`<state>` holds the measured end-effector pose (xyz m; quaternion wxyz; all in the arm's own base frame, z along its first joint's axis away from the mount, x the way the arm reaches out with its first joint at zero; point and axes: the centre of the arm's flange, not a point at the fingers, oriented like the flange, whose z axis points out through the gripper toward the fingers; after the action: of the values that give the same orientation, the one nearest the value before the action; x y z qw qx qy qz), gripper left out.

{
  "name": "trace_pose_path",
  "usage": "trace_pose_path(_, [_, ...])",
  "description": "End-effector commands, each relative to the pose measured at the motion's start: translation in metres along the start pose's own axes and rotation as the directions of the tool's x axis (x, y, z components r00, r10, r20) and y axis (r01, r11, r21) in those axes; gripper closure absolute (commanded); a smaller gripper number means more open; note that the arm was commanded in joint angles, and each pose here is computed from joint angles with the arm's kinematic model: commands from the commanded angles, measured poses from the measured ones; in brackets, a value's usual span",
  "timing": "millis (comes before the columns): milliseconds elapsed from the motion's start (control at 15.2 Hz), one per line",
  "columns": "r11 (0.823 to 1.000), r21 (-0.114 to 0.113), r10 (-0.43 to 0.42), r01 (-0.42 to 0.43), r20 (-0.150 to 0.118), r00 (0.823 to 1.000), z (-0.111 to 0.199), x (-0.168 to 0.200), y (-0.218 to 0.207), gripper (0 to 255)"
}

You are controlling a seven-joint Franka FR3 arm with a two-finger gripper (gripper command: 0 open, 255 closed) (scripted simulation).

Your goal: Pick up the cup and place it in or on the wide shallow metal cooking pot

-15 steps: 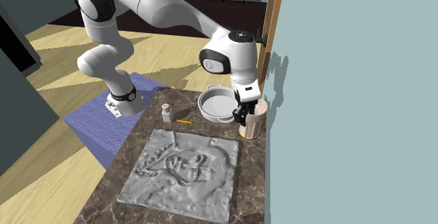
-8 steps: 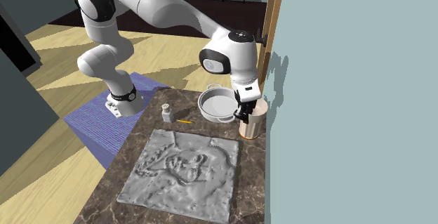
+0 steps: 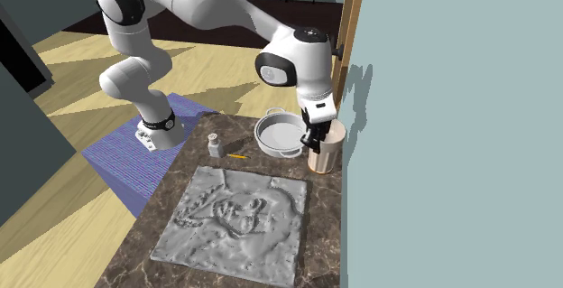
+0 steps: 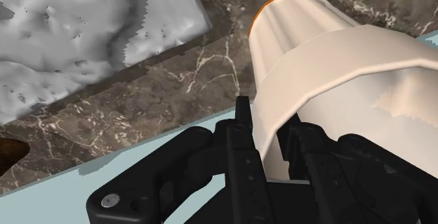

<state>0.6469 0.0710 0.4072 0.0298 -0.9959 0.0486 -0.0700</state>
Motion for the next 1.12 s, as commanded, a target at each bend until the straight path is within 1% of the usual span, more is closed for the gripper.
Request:
trace_pose_path(0, [1.000, 0.000, 0.000, 0.000, -0.001, 1.000, -0.011, 0.002, -0.001, 255])
trace_pose_path(1056, [1.000, 0.000, 0.000, 0.000, -0.001, 1.000, -0.092, 0.013, -0.007, 255])
